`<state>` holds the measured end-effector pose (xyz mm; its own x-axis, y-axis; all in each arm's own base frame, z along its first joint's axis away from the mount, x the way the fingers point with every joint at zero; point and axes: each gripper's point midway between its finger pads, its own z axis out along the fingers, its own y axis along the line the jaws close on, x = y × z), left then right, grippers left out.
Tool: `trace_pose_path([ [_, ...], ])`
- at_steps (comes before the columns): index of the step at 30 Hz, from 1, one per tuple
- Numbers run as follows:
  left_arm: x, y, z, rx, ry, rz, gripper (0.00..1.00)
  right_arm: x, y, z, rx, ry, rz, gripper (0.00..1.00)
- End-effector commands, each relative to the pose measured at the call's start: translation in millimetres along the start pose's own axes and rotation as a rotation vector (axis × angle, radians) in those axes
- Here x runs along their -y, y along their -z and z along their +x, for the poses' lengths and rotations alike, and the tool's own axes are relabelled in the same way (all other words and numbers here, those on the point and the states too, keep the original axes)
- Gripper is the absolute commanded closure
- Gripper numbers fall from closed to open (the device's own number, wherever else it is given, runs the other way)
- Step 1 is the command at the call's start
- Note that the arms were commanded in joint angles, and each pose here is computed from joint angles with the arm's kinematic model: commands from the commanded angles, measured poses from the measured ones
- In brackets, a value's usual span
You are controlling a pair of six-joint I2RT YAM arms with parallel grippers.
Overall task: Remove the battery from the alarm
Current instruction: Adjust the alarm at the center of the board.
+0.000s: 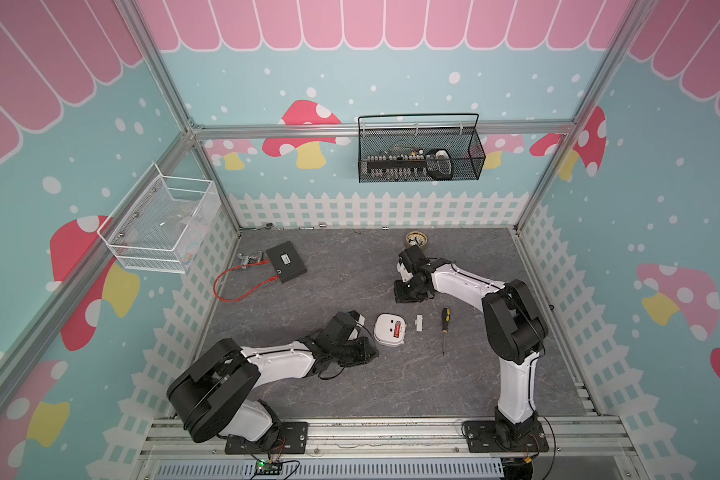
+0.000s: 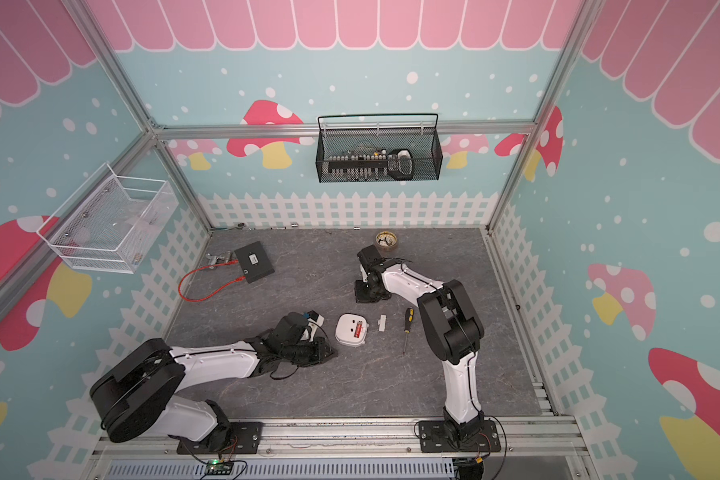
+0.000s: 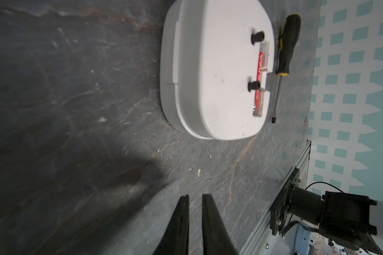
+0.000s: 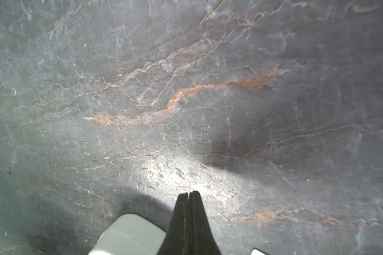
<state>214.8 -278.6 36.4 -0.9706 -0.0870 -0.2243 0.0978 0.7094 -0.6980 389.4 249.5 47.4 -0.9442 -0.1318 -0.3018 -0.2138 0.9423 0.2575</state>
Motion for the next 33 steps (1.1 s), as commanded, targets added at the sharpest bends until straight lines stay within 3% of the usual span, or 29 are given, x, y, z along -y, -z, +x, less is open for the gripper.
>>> trace_pose_path([
  [1, 22.1, -13.4, -13.4, 0.014, -0.016, 0.081, 0.84, -7.1, -1.6, 10.9, -0.023, 0.028, -0.019, 1.0],
  [13, 23.3, -28.7, -31.3, 0.039, -0.018, 0.07, 0.84, -10.6, -1.2, 28.6, -0.049, 0.045, -0.026, 1.0],
  [23, -7.8, -15.4, -54.6, 0.098, -0.005, -0.013, 0.85, -13.5, 4.8, 47.9, -0.06, 0.045, -0.033, 1.0],
  [33, -9.5, -11.6, -74.4, 0.133, -0.011, -0.014, 0.85, -27.3, 12.9, 59.8, -0.057, 0.052, -0.06, 1.0],
])
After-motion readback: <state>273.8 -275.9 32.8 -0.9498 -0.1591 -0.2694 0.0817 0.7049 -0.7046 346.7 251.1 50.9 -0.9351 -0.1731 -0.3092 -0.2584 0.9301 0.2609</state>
